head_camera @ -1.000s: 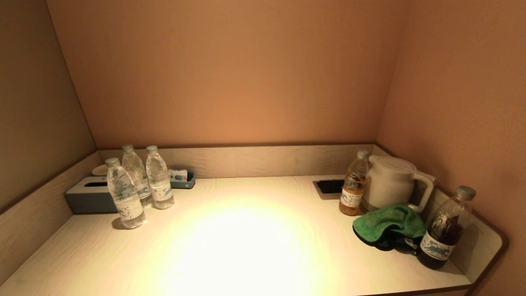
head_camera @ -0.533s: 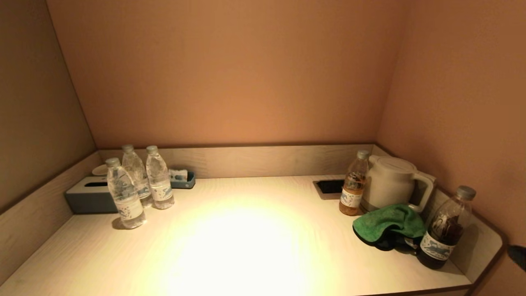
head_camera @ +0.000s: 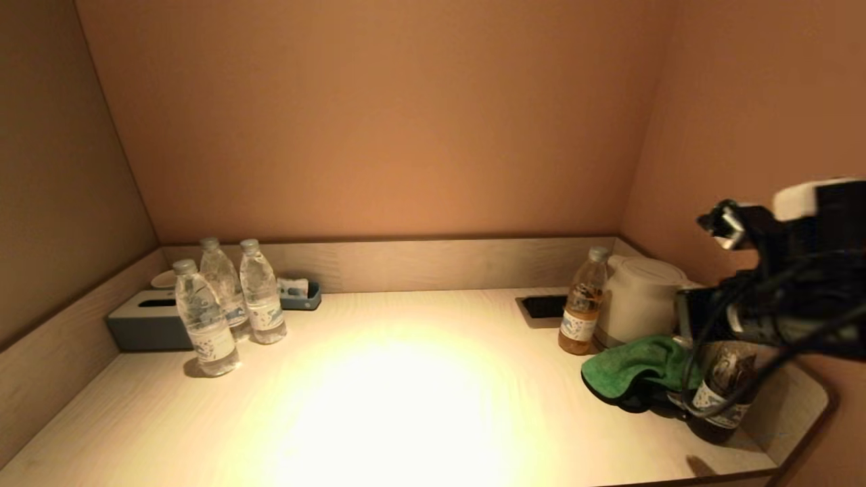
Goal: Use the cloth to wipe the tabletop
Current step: Pick up the tablecloth
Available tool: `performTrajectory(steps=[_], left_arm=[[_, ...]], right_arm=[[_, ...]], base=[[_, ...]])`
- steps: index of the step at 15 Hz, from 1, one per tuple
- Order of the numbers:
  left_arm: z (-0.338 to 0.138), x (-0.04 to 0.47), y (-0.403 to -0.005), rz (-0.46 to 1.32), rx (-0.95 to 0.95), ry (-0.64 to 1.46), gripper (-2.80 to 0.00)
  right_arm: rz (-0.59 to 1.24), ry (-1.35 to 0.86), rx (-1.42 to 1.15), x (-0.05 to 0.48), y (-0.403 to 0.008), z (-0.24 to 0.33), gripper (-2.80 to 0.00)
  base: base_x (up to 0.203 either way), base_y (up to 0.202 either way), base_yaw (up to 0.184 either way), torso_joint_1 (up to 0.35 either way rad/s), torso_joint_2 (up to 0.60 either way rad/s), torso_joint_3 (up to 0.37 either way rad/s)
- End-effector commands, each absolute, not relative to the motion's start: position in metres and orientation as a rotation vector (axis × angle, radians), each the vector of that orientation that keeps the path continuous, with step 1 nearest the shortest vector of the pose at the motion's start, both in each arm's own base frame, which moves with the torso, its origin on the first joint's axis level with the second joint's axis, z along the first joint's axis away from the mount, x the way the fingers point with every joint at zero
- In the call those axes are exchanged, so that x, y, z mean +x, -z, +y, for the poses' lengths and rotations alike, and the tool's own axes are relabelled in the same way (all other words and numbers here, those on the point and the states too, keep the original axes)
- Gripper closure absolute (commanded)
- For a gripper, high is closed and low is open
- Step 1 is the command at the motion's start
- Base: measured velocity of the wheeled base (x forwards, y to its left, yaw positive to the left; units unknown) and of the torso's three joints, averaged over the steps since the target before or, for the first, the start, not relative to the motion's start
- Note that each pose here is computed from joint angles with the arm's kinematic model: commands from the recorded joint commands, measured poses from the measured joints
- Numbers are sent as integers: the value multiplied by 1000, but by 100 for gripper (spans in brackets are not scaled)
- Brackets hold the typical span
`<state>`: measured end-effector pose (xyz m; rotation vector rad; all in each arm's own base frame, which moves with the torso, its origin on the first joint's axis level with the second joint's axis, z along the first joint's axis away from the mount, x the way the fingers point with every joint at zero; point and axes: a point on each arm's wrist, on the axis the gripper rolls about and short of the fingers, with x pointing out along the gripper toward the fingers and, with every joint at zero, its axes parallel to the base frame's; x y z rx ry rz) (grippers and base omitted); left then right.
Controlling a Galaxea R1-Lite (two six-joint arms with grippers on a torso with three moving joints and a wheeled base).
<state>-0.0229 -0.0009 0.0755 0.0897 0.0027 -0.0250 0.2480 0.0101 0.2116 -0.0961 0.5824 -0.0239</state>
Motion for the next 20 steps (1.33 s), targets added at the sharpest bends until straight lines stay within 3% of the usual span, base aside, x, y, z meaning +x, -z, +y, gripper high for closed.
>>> performTrajectory(steps=[1, 4, 9, 17, 18, 19, 20], left_arm=[[-1, -23, -75, 3, 90, 25, 0], [-1, -23, -75, 3, 90, 25, 0], [-1, -23, -75, 3, 90, 25, 0], [-1, -23, -75, 3, 90, 25, 0], [-1, -23, -75, 3, 90, 25, 0], [-1, -23, -75, 3, 90, 25, 0], [-1, -23, -75, 5, 90, 25, 0]], right_arm=[[743, 239, -209, 310, -163, 16, 0], [780, 388, -306, 363, -131, 30, 0], [886, 502, -348, 393, -75, 21, 0], [910, 567, -316, 397, -68, -5, 0], [914, 570, -315, 397, -66, -6, -15], [914, 568, -313, 397, -67, -6, -280], [908, 563, -306, 394, -71, -6, -280]], base=[[0, 0, 0, 0, 0, 0], [0, 0, 0, 0, 0, 0], [0, 0, 0, 0, 0, 0], [0, 0, 0, 0, 0, 0], [0, 0, 0, 0, 0, 0], [0, 0, 0, 0, 0, 0], [0, 0, 0, 0, 0, 0]])
